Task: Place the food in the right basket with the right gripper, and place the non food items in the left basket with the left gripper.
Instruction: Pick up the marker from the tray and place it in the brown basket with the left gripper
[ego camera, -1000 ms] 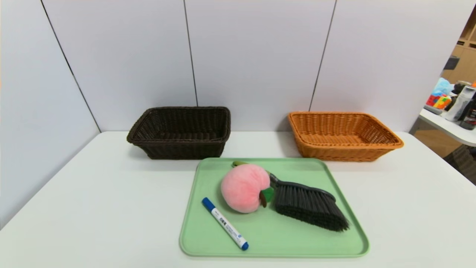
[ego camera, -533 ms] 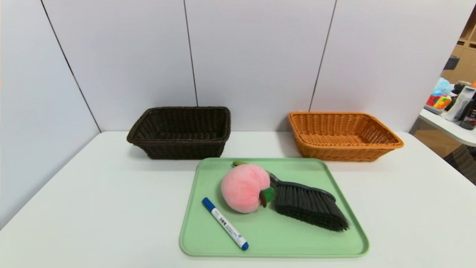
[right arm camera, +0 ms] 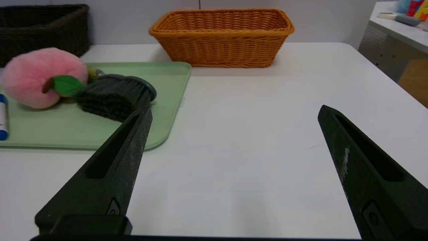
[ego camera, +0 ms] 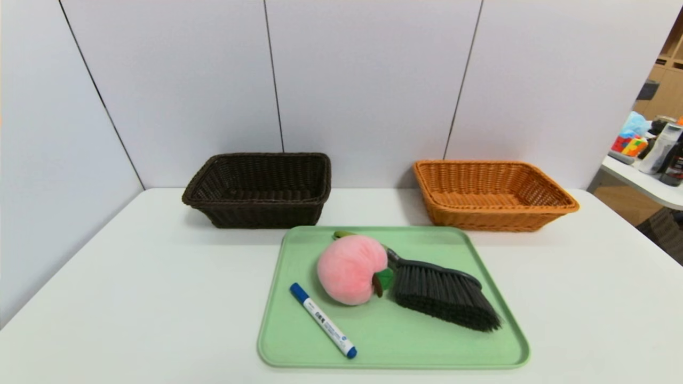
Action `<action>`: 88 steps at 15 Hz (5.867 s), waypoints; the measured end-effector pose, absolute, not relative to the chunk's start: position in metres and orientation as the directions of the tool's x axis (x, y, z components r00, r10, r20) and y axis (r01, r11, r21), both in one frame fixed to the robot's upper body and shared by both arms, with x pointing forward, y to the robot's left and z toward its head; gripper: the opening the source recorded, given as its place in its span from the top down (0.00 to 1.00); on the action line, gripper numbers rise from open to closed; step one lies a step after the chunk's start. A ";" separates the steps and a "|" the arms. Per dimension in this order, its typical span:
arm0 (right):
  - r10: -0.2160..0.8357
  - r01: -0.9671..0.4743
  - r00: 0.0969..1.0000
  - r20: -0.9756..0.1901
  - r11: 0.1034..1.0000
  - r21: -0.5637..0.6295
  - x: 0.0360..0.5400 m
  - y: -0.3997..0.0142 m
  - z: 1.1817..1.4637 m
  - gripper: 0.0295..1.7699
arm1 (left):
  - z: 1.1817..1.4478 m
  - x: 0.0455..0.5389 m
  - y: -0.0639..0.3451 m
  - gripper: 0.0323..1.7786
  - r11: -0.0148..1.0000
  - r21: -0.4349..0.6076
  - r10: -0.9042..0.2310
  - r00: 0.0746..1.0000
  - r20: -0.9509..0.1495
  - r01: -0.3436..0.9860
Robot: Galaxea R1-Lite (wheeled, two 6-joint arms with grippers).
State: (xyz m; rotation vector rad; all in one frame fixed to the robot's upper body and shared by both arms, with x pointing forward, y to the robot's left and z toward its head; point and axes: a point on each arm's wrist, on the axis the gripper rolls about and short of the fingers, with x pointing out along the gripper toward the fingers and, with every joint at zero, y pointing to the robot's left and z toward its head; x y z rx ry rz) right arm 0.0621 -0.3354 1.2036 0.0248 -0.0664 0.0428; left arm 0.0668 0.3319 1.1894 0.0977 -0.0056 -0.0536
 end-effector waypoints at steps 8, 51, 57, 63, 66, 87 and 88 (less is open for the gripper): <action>0.131 -0.128 0.990 -0.049 0.990 0.056 0.067 -0.334 1.250 0.03 | 1.256 0.089 0.331 0.05 0.989 0.069 -0.123 0.985 -0.120 0.132; 0.346 -0.333 0.783 -0.516 0.935 0.123 0.206 -0.317 1.273 0.03 | 1.287 0.280 0.154 0.05 0.795 -0.056 -0.483 0.575 -0.661 0.604; 0.345 -0.330 0.779 -0.524 0.936 0.126 0.207 -0.317 1.271 0.03 | 1.287 0.280 0.136 0.05 0.832 -0.006 -0.420 0.622 -0.661 0.555; 0.344 -0.326 0.764 -0.546 0.936 0.133 0.206 -0.317 1.266 0.03 | 1.296 0.283 0.133 0.05 0.849 -0.002 -0.406 0.650 -0.643 0.528; 0.342 -0.323 0.752 -0.564 0.936 0.138 0.203 -0.317 1.259 0.03 | 1.291 0.284 0.135 0.05 0.896 0.020 -0.316 0.668 -0.674 0.444; 0.343 -0.325 0.755 -0.559 0.936 0.136 0.193 -0.318 1.255 0.03 | 1.285 0.280 0.081 0.05 0.999 -0.025 -0.038 0.555 -0.831 0.030; 0.344 -0.325 0.753 -0.561 0.936 0.136 0.192 -0.319 1.254 0.03 | 1.284 0.282 0.078 0.05 0.999 -0.031 -0.038 0.554 -0.832 0.022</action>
